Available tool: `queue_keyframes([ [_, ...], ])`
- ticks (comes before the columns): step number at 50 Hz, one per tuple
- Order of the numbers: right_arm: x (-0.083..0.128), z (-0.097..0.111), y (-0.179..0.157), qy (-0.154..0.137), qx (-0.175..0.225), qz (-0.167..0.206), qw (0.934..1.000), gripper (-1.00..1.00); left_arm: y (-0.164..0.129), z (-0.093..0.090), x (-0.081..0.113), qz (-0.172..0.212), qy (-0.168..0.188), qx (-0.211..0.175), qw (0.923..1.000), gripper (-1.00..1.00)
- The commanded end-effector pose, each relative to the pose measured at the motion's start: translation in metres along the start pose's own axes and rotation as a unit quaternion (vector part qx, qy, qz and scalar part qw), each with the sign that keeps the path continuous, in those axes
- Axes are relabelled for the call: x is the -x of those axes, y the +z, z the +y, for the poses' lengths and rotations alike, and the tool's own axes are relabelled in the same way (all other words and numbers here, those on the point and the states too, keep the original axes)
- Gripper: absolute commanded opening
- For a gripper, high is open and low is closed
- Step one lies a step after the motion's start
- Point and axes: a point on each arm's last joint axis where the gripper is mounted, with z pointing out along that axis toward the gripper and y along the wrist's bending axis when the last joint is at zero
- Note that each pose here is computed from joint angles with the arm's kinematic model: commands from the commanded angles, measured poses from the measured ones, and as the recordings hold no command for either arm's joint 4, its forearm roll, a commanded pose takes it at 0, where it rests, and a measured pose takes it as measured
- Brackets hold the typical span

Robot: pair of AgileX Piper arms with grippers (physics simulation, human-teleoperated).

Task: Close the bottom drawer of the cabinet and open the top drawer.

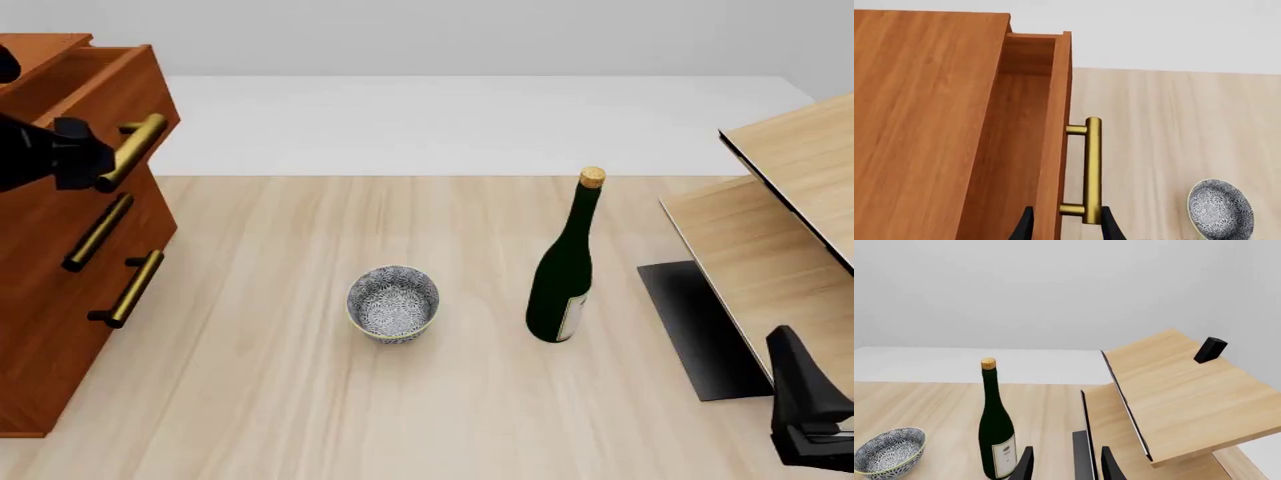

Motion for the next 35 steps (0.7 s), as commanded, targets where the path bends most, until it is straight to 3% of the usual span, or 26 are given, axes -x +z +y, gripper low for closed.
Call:
queue_keyframes([
  [1, 0.0, 0.0, 0.0, 0.0, 0.0, 0.0, 1.0, 1.0, 0.004, -0.007, -0.002, 0.006, 0.003, -0.012, 0.9999, 1.0],
  [35, 0.0, 0.0, 0.0, 0.0, 0.0, 0.0, 1.0, 1.0, 0.003, -0.037, -0.003, 0.007, 0.013, -0.063, 0.9979, 1.0],
])
